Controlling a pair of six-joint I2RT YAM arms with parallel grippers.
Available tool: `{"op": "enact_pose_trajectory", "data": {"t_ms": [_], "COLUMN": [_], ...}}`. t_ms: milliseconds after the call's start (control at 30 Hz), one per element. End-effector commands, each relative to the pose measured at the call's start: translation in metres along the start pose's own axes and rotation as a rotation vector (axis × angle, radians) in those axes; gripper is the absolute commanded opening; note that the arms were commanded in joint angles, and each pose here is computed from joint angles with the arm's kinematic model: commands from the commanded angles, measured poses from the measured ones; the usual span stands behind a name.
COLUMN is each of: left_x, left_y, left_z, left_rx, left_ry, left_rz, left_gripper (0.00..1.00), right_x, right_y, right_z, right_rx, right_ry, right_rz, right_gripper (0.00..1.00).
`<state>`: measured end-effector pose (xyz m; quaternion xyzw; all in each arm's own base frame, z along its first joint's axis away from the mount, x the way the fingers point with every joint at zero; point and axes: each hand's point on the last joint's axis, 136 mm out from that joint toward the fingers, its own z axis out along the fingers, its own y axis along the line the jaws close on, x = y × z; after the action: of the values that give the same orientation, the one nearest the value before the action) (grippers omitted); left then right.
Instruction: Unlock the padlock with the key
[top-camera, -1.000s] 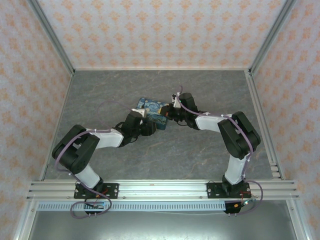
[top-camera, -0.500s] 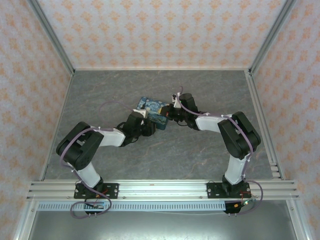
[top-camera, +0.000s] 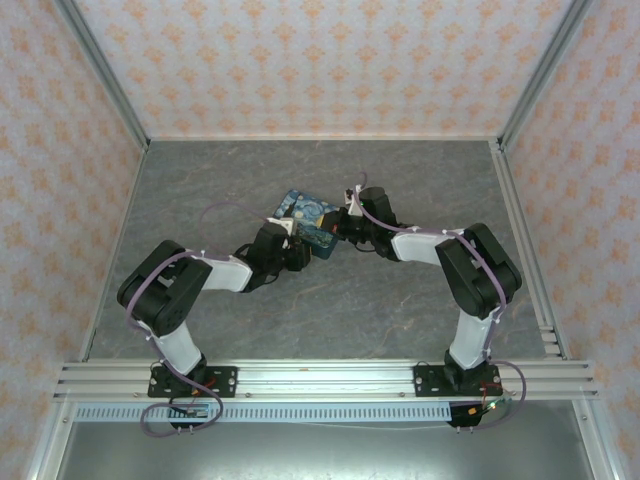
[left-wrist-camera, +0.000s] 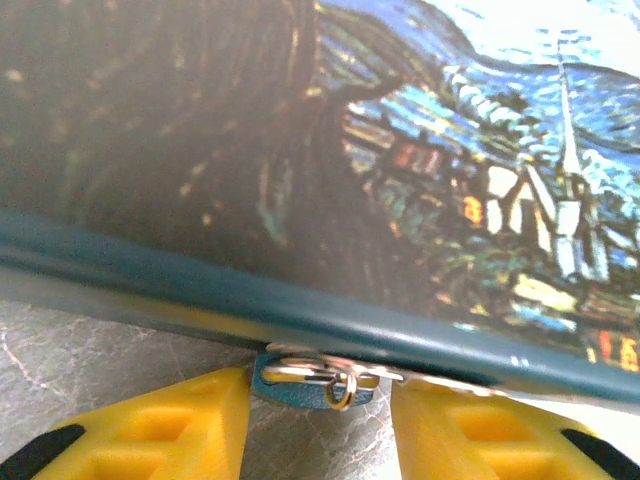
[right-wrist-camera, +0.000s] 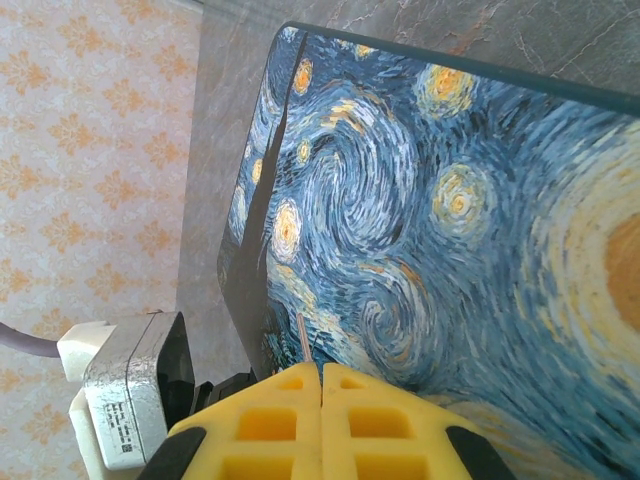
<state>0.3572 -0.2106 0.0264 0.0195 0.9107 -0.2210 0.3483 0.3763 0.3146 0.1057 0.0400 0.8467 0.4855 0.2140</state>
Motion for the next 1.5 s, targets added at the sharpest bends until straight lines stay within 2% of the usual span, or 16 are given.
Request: {"op": "enact_pose_trajectory", "data": {"t_ms": [0,500,700,933,1267,1467], "left_x": [-0.010,-0.013,-0.010,-0.008,-0.007,-0.007], "left_y": [-0.005,-0.007,-0.016,-0.030,-0.059,-0.074], "left_z": [0.001,-0.011,-0.018,-0.028,-0.040,-0.042], "left_rx": [0.019,0.021,0.022,0.040,0.078,0.096], "left_ry": [-0.030,-0.058,-0.037,-0.014,0.047,0.090], "left_rz": [-0.011,-0.088,-0.110,-0.123,-0.203,-0.271], "left_gripper": [0.39,0.25,0.24,0.23,0.22,0.19], "right_x": [0.033,0.011,0.001,0.013,0.054,0.076], "right_y": [-0.038,-0.005,0.012,0.006,-0.003,-0.018], "right_z": [0.003,-0.015,-0.035,-0.066,-0.096,-0.103], "right_rx": [0.108,0.061,0.070,0.119,0.068,0.048], "right_ry": [0.087,-0.002,-0.044,-0.068,-0.048,-0.039], "right_rz": [0.078,-0.022,-0.121,-0.208,-0.363,-0.453], "right_gripper": [0.00,0.00,0.00,0.00,0.00,0.00]}}
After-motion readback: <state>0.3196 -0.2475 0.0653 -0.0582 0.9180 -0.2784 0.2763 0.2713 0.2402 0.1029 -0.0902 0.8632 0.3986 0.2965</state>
